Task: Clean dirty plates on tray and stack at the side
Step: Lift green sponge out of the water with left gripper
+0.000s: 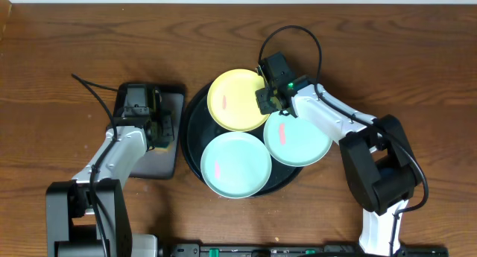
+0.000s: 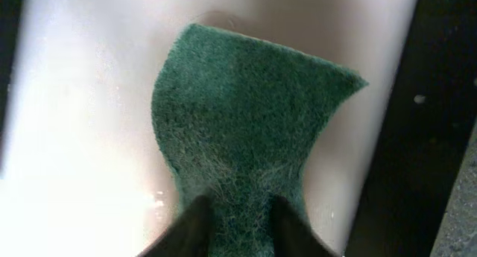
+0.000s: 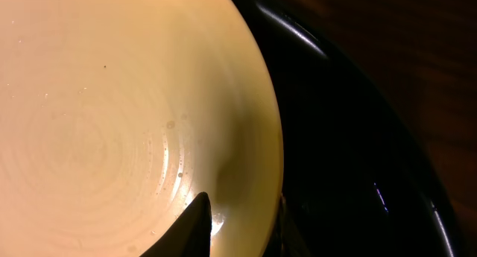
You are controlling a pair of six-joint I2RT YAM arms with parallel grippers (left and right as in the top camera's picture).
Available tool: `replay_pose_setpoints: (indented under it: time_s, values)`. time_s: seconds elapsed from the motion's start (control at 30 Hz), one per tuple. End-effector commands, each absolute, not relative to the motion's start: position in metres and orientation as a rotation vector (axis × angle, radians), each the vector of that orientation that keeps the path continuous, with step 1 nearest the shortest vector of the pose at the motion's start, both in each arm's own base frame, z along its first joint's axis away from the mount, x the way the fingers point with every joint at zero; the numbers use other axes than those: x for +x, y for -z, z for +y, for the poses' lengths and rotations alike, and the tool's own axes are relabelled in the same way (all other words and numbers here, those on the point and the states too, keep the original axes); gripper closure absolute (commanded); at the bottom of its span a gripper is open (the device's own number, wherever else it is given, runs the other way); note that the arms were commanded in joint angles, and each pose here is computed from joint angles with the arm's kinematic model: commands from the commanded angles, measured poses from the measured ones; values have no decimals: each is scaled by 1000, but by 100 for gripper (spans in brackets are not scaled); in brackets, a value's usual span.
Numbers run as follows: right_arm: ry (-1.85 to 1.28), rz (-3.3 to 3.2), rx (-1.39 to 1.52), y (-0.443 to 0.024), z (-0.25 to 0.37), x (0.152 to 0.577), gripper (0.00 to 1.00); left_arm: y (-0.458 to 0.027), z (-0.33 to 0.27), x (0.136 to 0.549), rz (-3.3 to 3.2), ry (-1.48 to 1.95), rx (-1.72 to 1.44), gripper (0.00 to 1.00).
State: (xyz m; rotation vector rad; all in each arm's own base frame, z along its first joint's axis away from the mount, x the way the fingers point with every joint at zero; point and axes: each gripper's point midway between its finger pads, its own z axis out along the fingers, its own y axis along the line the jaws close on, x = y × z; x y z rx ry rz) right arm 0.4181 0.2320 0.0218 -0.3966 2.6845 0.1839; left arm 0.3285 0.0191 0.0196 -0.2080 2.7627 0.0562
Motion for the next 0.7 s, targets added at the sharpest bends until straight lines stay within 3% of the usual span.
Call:
replay_pose_setpoints:
  time_s: [0.0,0.13,0.17,0.23,0.67]
  values:
    - [-172,2684,-406,-19,234,418,74,-14,22,321,2787,-79,-242,81]
    - [-172,2684,-406,-19,234,418,74,-14,22,321,2786,-80,-241,83]
    - [-172,2685,-406,-19,234,418,72,-14,22,321,2784,-80,-241,70]
    - [-173,2684,-406,-19,234,418,67,-14,22,323,2779,-78,-241,60]
    - [-173,2683,-406,-19,235,418,65,-17,22,328,2753,-76,-240,54]
